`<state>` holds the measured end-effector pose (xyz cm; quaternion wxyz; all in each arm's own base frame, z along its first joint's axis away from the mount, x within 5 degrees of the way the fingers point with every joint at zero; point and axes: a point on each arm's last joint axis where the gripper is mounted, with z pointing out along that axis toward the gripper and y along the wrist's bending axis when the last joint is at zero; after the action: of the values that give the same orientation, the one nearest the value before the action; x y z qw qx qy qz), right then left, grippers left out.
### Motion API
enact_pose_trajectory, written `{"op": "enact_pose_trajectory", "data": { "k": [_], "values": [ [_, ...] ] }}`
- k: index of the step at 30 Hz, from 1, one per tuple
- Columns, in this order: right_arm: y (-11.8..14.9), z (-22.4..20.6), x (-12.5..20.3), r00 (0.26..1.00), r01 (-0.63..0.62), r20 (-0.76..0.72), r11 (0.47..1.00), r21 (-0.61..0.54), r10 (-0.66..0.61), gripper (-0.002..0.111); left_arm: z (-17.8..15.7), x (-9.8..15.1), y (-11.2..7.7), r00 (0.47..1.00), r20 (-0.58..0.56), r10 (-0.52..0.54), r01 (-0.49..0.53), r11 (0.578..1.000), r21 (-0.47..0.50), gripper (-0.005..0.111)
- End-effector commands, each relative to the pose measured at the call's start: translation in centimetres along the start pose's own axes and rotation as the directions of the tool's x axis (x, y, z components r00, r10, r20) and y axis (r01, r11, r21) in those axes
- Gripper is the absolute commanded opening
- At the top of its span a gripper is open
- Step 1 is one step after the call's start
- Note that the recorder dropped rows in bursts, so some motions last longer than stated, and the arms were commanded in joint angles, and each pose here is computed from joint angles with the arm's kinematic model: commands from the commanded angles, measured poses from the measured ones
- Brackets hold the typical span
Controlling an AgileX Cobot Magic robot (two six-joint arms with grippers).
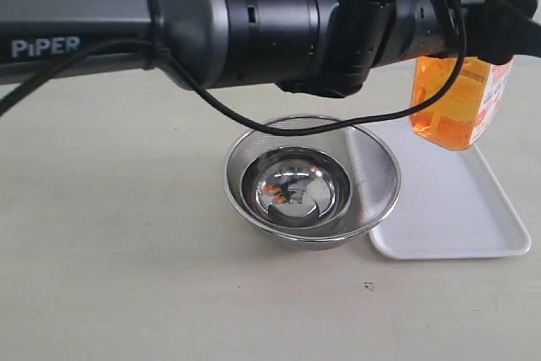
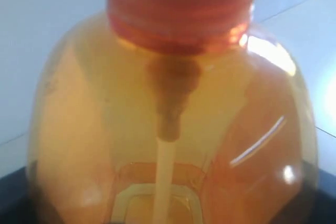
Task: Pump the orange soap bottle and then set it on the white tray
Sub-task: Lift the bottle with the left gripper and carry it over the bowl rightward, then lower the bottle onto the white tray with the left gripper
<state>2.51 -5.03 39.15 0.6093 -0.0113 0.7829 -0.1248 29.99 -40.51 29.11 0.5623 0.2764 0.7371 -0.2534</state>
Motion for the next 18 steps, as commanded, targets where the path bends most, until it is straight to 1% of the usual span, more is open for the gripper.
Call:
{"op": "enact_pose_trajectory", "data": {
  "k": [1, 4, 8, 13, 18],
  "values": [
    [0.3, 0.3, 0.5, 1.0, 0.023, -0.021, 1.0, -0.001, -0.023, 0.0, 0.5, -1.1, -0.2, 0.999, 0.042, 0.0, 0.0, 1.0, 0.004, 0.005],
    [0.5, 0.6, 0.8, 0.999, 0.033, -0.032, 0.999, -0.002, -0.033, 0.0, 1.4, -0.8, -0.4, 0.999, 0.044, 0.004, -0.004, 1.0, 0.004, 0.005],
    [0.9, 1.1, 1.5, 0.997, 0.053, -0.054, 0.999, -0.006, -0.053, 0.0, 2.2, -0.6, -0.7, 0.999, 0.047, -0.023, 0.022, 0.999, 0.025, 0.005],
    [1.6, 1.7, 2.1, 0.996, 0.069, -0.06, 0.997, -0.023, -0.07, 0.0, 2.9, -0.4, -0.8, 0.999, 0.054, 0.002, -0.004, 1.0, 0.025, 0.005],
    [1.8, 1.8, 2.3, 0.996, 0.063, -0.064, 0.997, -0.034, -0.066, 0.0, 3.9, 1.3, -0.7, 1.0, 0.019, 0.009, -0.009, 1.0, 0.017, 0.005]
  ]
}}
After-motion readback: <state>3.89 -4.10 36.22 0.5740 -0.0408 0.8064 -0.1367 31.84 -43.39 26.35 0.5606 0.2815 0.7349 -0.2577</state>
